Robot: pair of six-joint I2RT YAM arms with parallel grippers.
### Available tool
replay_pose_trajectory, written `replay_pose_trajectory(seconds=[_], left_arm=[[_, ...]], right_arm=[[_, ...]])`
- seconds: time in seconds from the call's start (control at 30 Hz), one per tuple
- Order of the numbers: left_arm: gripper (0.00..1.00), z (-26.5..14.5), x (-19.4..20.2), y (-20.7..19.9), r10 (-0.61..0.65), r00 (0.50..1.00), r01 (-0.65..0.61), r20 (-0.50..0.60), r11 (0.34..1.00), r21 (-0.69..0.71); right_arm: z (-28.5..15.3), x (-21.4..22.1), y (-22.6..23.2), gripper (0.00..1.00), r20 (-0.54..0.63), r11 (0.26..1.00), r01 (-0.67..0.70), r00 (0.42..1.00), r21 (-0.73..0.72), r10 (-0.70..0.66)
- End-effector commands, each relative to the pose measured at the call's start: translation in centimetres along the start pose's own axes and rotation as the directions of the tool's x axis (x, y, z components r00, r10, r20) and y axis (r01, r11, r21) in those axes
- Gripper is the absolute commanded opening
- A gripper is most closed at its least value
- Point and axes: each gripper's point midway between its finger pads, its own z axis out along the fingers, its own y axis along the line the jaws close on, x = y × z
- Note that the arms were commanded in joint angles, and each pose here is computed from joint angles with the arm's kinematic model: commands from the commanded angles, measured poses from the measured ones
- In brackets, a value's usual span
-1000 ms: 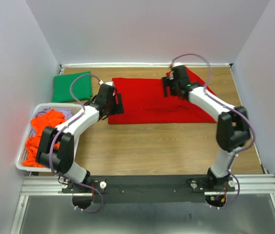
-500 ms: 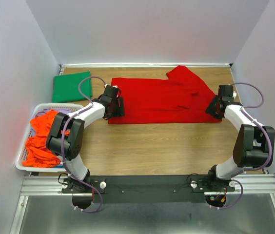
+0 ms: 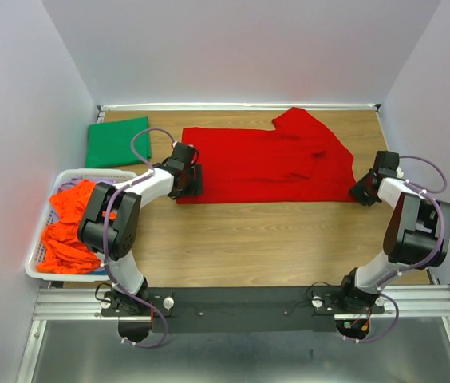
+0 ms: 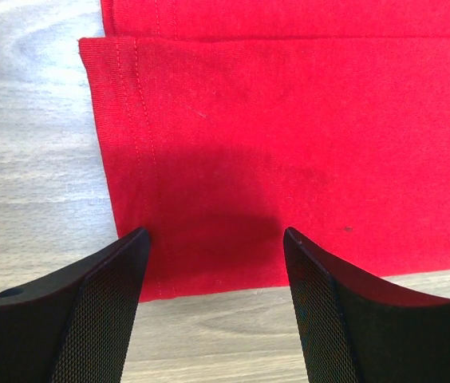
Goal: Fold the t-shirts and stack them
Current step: Fold the tshirt
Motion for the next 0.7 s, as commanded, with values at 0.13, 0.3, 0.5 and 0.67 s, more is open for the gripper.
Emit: replay_pose_trajectory(seconds=[0.13, 0.3, 0.5, 0.67], left_arm=[[0.76, -0.1, 7.0, 2.5, -0.007, 0.978, -0.007, -0.208, 0.998, -0.066], [0.81, -1.9, 6.9, 2.8, -0.015, 0.981, 0.001, -0.191, 0.997, -0.072], [0.97, -4.4, 0.1, 0.6, -0.016, 1.000, 0.016, -0.002, 1.000, -0.013], [0.99, -6.3, -4.1, 0.0, -0.028, 0.990, 0.029, 0.141, 1.000, -0.004]], right_arm=[[-0.6, 2.5, -5.7, 0.36, -0.026, 0.985, -0.114, 0.993, 0.129, 0.118], [-2.6, 2.3, -5.5, 0.39, -0.040, 0.990, -0.070, 0.996, 0.119, 0.075], [-7.3, -2.1, 1.1, 0.54, 0.054, 0.987, -0.015, 0.998, -0.157, 0.024], [-9.1, -1.0, 8.3, 0.78, 0.028, 0.932, 0.052, 0.999, -0.358, -0.044]])
